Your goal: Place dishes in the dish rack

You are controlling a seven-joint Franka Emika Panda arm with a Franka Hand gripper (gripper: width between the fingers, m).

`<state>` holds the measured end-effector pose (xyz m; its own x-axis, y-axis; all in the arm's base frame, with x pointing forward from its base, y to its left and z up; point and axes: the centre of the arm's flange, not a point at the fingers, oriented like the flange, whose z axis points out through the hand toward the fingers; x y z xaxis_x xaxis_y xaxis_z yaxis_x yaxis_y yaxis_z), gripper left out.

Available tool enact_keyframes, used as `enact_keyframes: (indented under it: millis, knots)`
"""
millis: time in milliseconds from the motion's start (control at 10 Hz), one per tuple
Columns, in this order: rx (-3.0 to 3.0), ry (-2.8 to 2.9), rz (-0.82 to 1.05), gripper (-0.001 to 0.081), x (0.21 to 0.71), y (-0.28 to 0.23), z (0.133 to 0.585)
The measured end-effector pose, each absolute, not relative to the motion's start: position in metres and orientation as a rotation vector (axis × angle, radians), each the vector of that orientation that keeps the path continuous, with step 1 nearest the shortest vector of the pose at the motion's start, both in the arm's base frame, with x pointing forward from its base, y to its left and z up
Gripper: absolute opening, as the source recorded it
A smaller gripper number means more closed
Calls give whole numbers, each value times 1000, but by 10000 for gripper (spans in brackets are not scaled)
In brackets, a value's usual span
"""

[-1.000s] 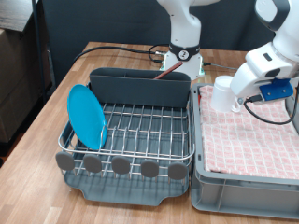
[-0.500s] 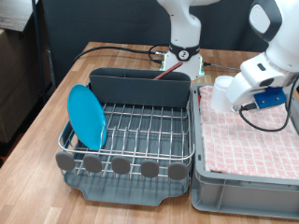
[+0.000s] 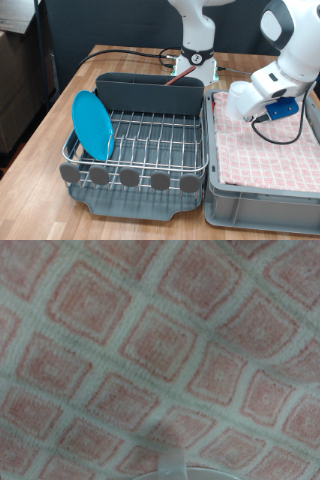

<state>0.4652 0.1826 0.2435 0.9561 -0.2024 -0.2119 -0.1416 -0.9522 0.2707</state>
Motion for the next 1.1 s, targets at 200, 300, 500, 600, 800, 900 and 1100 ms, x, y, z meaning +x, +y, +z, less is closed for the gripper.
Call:
enact_keyframes:
  millis: [200, 300, 500, 600, 800, 900, 1100]
  knots:
    - [2855, -235, -355, 803, 462, 177, 241]
    - [2854, -231, -353, 803, 460, 174, 240]
    - [2842, -216, -350, 803, 456, 168, 238]
    - [2839, -218, -351, 803, 454, 164, 237]
    - [2837, -213, -353, 803, 451, 158, 237]
    - [2838, -211, -353, 617, 449, 155, 237]
    - [2837, -214, -351, 467, 446, 150, 237]
